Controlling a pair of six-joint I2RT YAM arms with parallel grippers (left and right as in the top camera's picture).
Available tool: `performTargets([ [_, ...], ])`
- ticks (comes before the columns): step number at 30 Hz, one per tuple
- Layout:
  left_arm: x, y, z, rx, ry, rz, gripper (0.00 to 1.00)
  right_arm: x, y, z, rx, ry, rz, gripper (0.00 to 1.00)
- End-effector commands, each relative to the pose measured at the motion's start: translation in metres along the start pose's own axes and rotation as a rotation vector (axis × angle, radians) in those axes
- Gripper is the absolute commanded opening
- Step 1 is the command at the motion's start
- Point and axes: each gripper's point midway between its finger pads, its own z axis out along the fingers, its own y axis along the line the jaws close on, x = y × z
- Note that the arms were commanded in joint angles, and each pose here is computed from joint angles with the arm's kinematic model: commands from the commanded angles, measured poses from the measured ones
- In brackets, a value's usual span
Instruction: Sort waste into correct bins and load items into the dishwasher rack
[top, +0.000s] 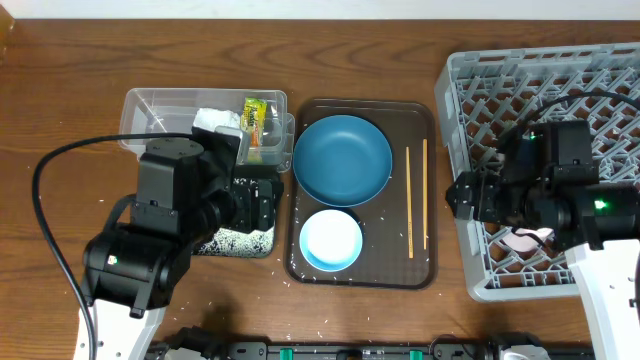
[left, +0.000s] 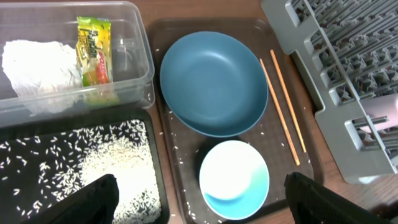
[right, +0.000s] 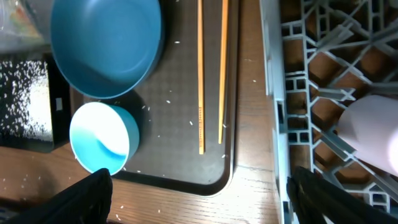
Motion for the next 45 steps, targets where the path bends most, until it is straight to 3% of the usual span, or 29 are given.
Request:
performTargets([
  [1, 0.000, -0.003, -0.003, 0.011, 0.006, -0.008, 0.88, 0.001, 0.003, 0.001, -0.010, 0.005, -0.027, 0.95],
  [2, 0.001, -0.002, -0.002, 0.011, 0.012, -0.009, 0.88, 0.001, 0.003, 0.001, -0.010, 0.003, -0.027, 0.99],
  [23, 0.004, -0.003, -0.008, 0.012, -0.009, -0.003, 0.89, 0.000, 0.003, 0.001, -0.011, 0.000, -0.028, 0.99],
  [31, -0.003, 0.036, -0.029, -0.211, -0.299, 0.117, 0.89, 0.000, 0.003, 0.001, -0.010, 0.001, -0.028, 0.99],
  [37, 0.017, 0.048, -0.012, -0.204, -0.500, 0.134, 0.90, 0.000, 0.003, 0.001, -0.010, 0.000, -0.028, 0.99],
  [45, 0.058, 0.062, 0.018, -0.169, -0.643, 0.102, 0.90, 0.000, 0.003, 0.001, -0.010, 0.000, -0.028, 0.99],
])
